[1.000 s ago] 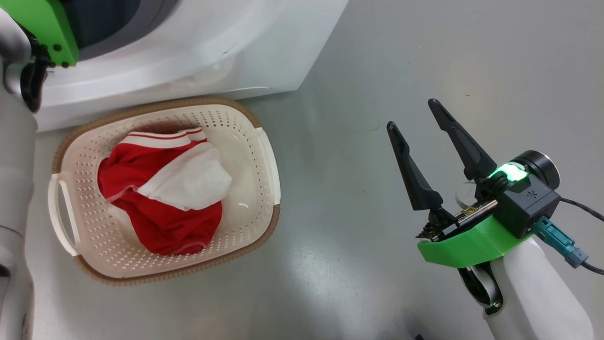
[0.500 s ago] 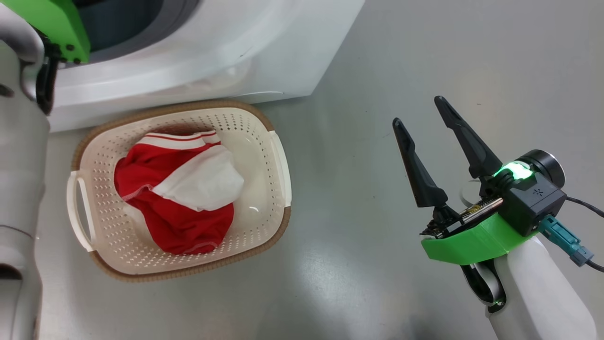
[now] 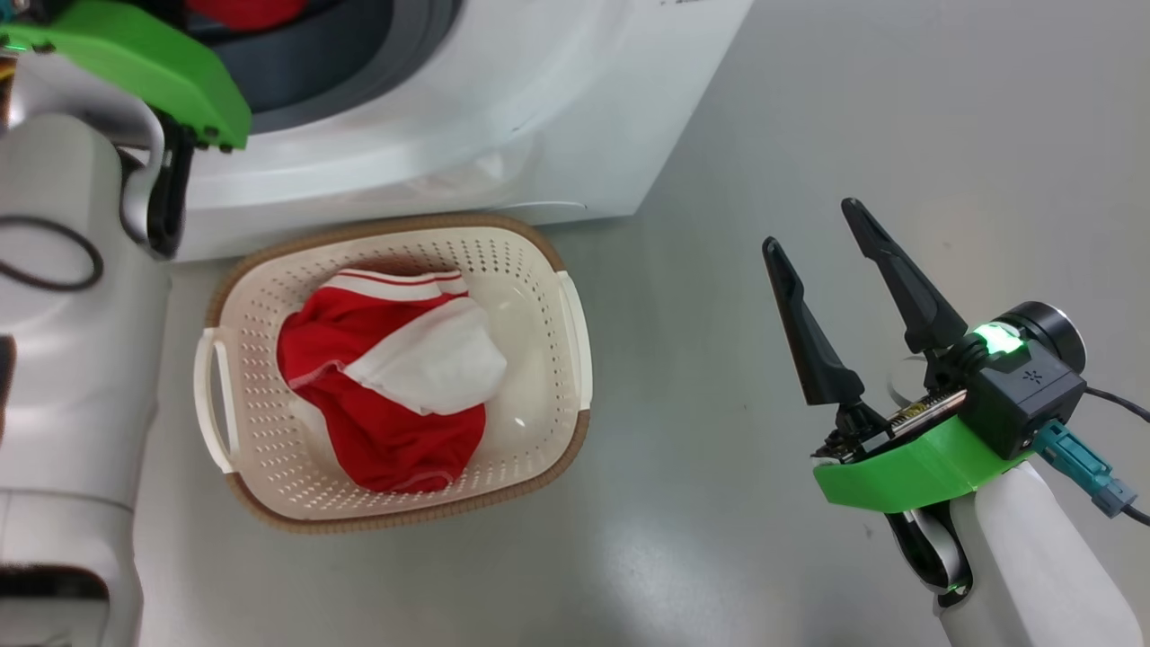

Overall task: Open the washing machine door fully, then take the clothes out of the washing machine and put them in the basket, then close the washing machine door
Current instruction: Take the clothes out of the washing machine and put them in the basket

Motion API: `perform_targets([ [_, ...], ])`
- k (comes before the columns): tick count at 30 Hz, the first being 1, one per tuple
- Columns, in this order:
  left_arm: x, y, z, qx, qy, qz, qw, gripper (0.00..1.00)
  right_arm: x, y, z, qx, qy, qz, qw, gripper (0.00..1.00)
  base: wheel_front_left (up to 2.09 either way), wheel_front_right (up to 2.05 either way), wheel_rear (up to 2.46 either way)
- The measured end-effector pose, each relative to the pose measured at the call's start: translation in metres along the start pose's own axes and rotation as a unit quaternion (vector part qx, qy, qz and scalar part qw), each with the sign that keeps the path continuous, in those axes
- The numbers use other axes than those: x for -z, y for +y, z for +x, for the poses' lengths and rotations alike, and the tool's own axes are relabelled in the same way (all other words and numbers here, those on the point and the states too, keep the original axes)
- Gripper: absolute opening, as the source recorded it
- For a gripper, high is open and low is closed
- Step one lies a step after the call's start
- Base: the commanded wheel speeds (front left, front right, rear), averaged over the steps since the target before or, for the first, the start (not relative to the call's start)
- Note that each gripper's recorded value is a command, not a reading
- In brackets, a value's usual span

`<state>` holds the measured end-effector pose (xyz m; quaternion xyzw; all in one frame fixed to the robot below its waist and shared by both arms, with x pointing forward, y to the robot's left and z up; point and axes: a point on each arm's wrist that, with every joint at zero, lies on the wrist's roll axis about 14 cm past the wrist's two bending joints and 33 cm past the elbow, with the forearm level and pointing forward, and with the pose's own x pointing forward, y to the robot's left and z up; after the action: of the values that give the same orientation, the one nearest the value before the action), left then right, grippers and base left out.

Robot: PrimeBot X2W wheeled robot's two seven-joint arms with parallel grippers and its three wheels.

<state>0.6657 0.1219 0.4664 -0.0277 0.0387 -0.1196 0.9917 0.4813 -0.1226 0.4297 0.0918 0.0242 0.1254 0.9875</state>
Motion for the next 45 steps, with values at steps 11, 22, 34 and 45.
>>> perform_targets([
  [11, -0.027, 0.002, -0.05, -0.015, -0.052, -0.022, 0.998, 0.0, -0.022, 0.015, -0.012, -0.011, -0.019, 0.0, 1.0, 1.0, 0.0, 0.0, 0.0],
  [22, -0.047, -0.001, -0.109, -0.025, -0.079, -0.024, 0.996, 0.0, -0.049, 0.034, -0.033, -0.021, -0.044, 0.006, 0.999, 1.0, 0.0, 0.0, 0.0],
  [34, -0.065, -0.01, -0.166, -0.025, -0.117, -0.02, 0.993, 0.0, -0.07, 0.042, -0.058, -0.02, -0.066, 0.004, 0.998, 1.0, 0.0, 0.0, 0.0],
  [45, -0.094, -0.023, -0.195, -0.018, -0.156, -0.025, 0.987, 0.0, -0.081, 0.045, -0.068, -0.018, -0.08, 0.006, 0.997, 1.0, 0.0, 0.0, 0.0],
])
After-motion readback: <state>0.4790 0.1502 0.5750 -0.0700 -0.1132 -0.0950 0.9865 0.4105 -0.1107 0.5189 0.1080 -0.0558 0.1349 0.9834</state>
